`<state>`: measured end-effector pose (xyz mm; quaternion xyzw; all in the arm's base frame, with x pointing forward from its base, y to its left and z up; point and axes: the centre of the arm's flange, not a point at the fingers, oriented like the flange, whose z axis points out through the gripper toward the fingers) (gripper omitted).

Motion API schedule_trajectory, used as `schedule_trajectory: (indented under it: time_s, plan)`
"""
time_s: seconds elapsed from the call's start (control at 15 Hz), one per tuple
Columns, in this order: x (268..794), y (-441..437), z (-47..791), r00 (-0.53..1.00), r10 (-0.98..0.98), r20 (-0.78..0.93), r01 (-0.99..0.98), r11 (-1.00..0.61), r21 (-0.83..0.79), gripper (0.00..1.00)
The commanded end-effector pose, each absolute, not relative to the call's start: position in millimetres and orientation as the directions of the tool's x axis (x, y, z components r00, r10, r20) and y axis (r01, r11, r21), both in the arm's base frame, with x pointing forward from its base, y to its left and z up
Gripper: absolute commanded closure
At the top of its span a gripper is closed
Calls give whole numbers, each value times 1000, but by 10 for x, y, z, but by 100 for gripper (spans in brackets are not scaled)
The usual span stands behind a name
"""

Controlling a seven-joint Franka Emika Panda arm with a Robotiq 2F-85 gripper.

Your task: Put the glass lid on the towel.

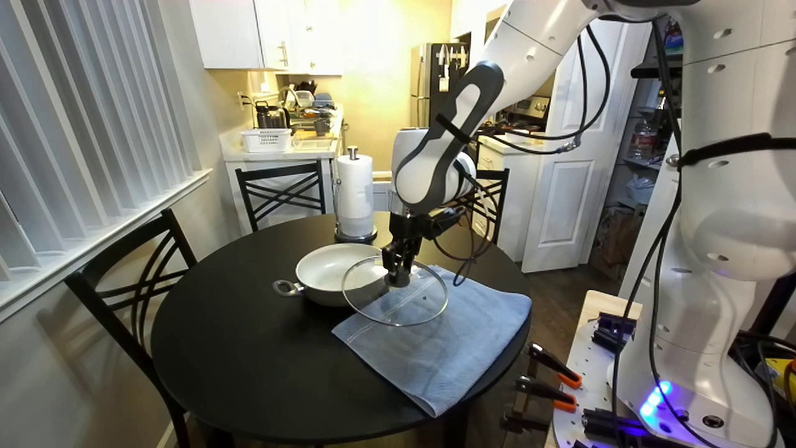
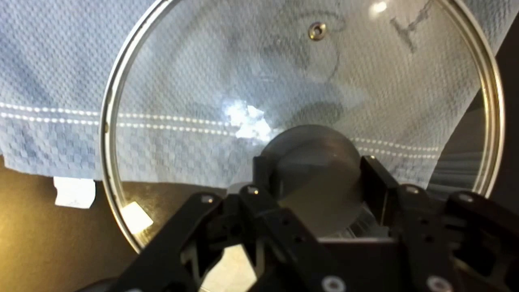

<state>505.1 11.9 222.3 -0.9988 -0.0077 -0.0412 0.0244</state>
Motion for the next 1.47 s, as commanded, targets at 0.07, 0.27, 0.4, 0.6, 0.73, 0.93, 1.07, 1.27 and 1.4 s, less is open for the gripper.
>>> schedule_trajectory:
  time_s: [0.07,0.27,0.4,0.6,0.73,0.93,1.07,1.27,1.4]
  plan:
    - [4065,248,2295,988,63,138,69,-997,-38,67]
    - [3720,282,2163,989,70,131,75,-997,-34,67]
    - [3600,320,2105,990,77,121,81,-996,-28,67]
    - [3747,394,2095,990,90,113,93,-995,-23,67]
    - [3873,428,2091,990,86,108,88,-996,-14,67]
    - [3978,327,1975,995,72,72,72,-997,-8,67]
    - [4078,222,1861,998,49,48,49,-999,-10,67]
    - [4264,137,1708,1000,21,18,22,-1000,-8,67]
    - [4389,123,1613,1000,2,5,2,-1000,1,67]
